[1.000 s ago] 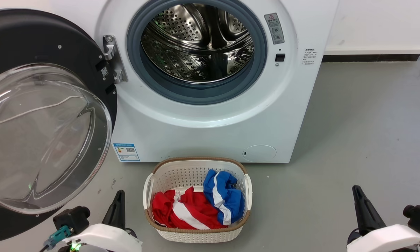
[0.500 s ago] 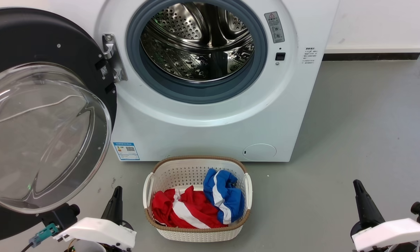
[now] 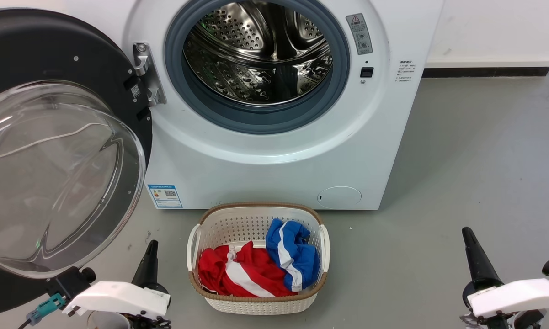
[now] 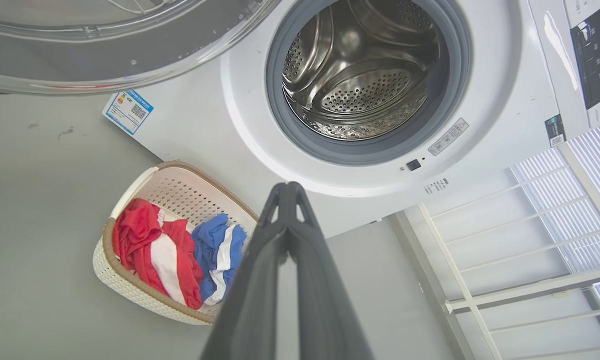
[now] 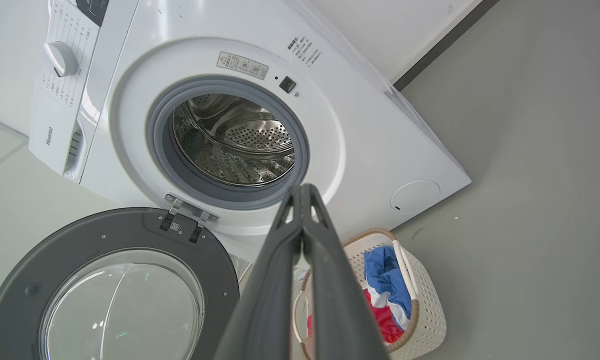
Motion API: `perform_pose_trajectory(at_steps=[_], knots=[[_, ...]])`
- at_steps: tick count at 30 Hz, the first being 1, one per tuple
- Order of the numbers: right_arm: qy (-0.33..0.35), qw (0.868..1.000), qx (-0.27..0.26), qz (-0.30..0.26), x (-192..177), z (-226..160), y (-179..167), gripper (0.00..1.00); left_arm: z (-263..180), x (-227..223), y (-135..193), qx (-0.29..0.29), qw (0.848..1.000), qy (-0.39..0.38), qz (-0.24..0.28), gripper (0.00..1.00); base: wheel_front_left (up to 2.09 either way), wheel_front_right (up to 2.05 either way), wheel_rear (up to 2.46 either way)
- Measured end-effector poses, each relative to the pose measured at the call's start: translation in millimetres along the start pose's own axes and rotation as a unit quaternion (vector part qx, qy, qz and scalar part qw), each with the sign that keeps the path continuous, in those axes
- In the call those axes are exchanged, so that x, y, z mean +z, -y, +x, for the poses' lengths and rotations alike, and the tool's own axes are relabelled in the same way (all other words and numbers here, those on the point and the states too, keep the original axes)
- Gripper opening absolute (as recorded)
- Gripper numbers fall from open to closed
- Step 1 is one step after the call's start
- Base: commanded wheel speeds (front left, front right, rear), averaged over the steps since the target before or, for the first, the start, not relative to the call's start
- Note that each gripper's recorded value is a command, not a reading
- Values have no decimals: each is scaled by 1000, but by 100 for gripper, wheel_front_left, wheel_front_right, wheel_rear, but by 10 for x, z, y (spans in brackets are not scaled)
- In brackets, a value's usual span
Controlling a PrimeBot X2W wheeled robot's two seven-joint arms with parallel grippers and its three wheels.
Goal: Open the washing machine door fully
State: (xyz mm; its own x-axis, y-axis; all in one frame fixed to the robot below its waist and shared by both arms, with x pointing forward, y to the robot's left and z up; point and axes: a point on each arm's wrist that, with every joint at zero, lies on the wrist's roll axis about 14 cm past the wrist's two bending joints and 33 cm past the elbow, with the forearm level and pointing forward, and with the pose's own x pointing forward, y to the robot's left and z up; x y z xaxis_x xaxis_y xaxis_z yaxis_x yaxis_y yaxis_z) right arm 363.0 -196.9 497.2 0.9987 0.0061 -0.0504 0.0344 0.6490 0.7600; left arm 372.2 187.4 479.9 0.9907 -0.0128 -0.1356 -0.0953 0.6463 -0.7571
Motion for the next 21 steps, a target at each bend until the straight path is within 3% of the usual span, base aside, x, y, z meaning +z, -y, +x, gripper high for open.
perform_pose_trajectory(at_steps=[21], knots=[[2, 993, 0, 120, 12, 66, 10, 0, 48, 64, 28, -9, 993, 3, -120, 0, 0, 0, 0]])
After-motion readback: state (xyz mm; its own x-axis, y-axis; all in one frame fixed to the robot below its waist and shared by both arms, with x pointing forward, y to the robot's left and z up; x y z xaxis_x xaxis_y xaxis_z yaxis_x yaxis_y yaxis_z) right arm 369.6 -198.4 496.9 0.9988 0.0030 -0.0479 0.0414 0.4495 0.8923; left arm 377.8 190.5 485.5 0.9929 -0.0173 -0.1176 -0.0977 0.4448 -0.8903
